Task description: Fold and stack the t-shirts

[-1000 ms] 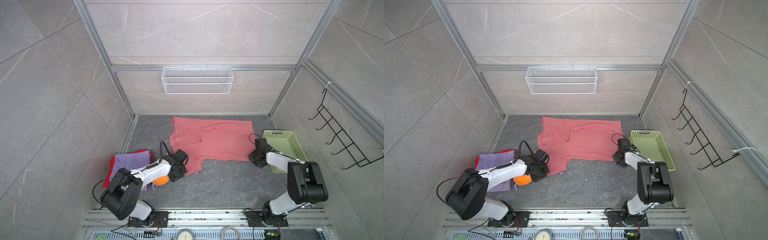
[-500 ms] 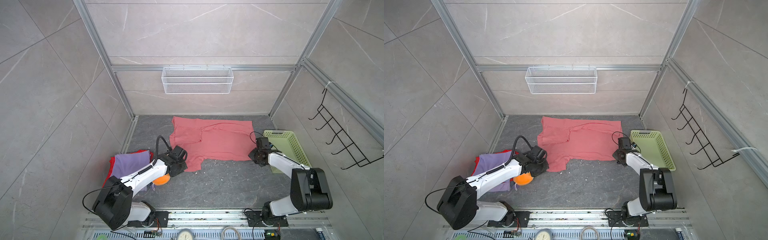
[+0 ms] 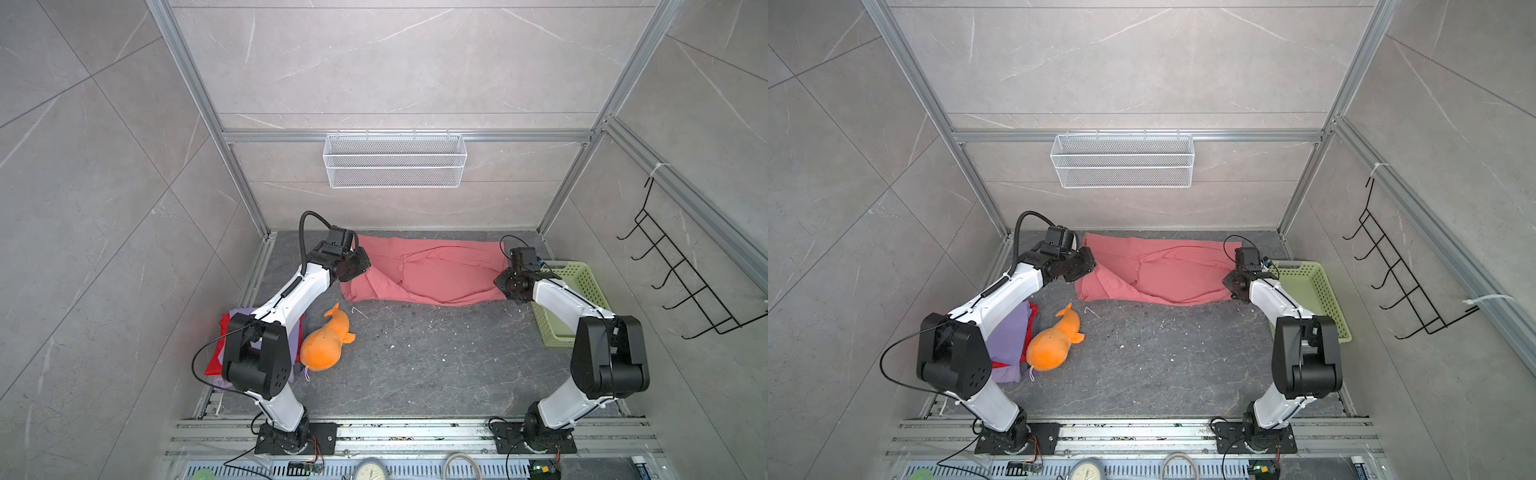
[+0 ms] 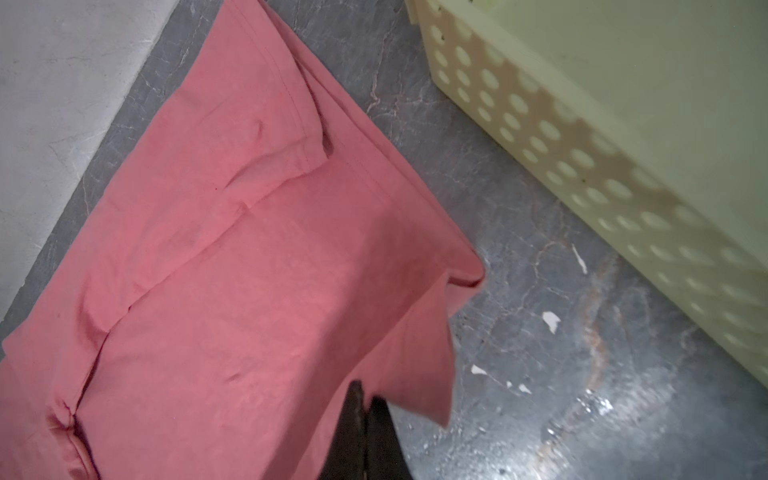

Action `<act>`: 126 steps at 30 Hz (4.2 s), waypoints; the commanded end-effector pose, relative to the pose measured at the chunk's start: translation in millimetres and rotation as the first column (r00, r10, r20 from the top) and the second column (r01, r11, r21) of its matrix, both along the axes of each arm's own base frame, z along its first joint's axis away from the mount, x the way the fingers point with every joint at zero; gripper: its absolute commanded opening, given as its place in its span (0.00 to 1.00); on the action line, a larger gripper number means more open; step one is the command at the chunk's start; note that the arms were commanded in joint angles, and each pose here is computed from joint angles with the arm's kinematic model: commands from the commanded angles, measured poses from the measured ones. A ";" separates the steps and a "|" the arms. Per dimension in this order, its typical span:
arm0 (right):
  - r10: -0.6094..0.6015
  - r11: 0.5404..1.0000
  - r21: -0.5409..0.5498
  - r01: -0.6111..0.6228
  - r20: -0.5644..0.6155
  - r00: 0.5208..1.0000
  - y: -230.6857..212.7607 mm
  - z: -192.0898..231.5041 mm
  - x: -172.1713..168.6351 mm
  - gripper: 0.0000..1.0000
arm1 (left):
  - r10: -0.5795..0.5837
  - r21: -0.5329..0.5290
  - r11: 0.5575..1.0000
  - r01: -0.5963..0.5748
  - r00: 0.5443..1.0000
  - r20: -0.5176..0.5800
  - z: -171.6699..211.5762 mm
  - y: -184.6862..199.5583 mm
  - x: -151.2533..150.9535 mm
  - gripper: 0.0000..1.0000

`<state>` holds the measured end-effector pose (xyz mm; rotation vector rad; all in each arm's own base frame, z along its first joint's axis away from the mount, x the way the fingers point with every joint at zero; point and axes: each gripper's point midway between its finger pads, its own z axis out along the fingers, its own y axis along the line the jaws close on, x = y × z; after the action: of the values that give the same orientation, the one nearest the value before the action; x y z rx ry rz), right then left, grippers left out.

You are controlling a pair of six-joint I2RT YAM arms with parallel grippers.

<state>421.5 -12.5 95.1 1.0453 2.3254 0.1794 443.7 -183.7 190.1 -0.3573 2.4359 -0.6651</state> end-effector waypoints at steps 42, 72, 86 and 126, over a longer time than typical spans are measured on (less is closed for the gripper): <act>-0.034 0.998 0.057 0.024 0.184 0.982 -8.9 34.5 78.7 0.66 | -0.086 0.193 0.981 0.038 0.965 0.246 11.9 13.8 146.4 0.56; 0.416 0.906 -0.007 -0.422 0.183 0.891 93.5 -2.6 176.7 0.66 | 0.022 0.091 0.996 -0.012 0.994 -0.109 -92.8 -71.4 64.5 0.57; 0.462 0.883 0.120 -0.453 -0.060 0.885 103.1 -75.5 164.6 0.64 | 0.217 0.090 0.975 -0.201 0.949 -0.231 -155.5 -6.4 82.5 0.57; 0.734 0.679 0.008 -0.734 -0.013 0.679 245.2 -7.4 -96.0 0.73 | -0.160 0.104 0.981 0.164 0.986 -0.048 -90.8 -73.2 93.0 0.65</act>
<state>315.5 240.2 98.8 0.0411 2.6418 0.5805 548.6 -257.8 119.8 -0.1500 2.4757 -0.6895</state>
